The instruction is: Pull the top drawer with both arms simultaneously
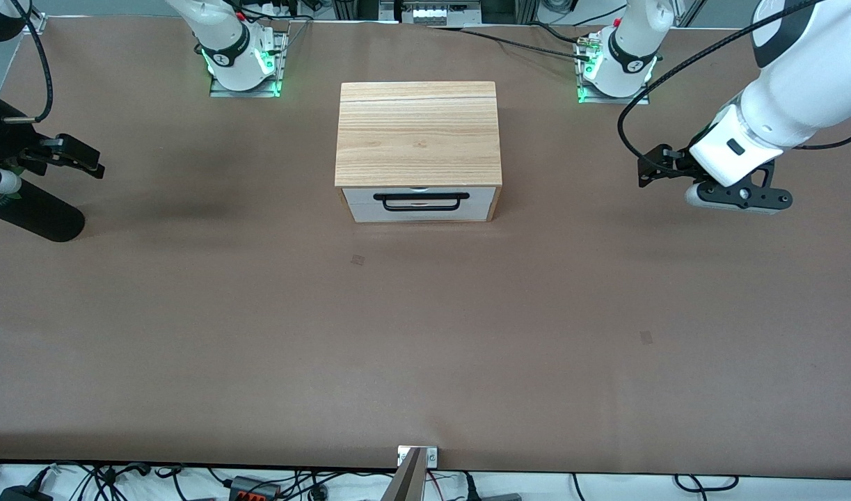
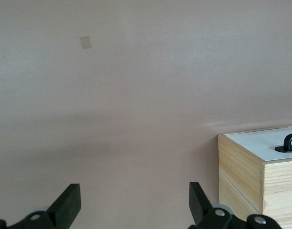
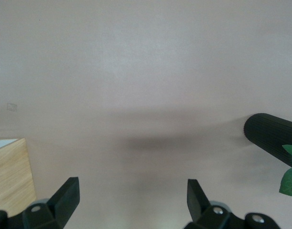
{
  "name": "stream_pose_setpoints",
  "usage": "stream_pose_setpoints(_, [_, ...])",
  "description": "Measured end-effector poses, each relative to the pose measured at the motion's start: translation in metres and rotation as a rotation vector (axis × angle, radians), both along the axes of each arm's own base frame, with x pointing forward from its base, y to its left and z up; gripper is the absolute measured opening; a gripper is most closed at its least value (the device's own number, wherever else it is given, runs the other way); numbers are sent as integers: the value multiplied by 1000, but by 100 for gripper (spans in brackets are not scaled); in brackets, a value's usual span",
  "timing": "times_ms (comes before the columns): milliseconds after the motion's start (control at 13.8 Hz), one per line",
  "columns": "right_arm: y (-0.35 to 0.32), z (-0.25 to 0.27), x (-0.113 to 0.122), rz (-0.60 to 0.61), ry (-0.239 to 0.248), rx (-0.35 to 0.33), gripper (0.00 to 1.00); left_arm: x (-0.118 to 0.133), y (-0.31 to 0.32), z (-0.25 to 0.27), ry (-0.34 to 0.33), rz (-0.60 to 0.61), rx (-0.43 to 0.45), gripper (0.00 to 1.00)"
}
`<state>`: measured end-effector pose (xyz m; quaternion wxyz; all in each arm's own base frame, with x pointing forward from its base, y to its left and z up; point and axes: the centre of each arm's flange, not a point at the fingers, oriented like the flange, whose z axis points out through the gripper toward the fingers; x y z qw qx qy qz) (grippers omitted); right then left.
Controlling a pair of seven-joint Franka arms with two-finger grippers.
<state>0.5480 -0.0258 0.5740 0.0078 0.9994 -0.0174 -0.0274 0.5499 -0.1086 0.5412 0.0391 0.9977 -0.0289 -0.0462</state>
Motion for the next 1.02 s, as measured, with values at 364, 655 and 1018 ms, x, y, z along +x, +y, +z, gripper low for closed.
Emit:
stream_pose_setpoints(364, [6, -9, 6, 11, 26, 2, 100, 12, -7, -20, 38, -1, -30, 100])
stream_pose_setpoints(655, [9, -15, 5, 17, 62, 6, 100, 21, -21, -39, 91, 26, -142, 100])
stream_pose_setpoints(1018, [30, -31, 8, 34, 115, 74, 100, 37, -41, -66, 123, 39, -231, 100])
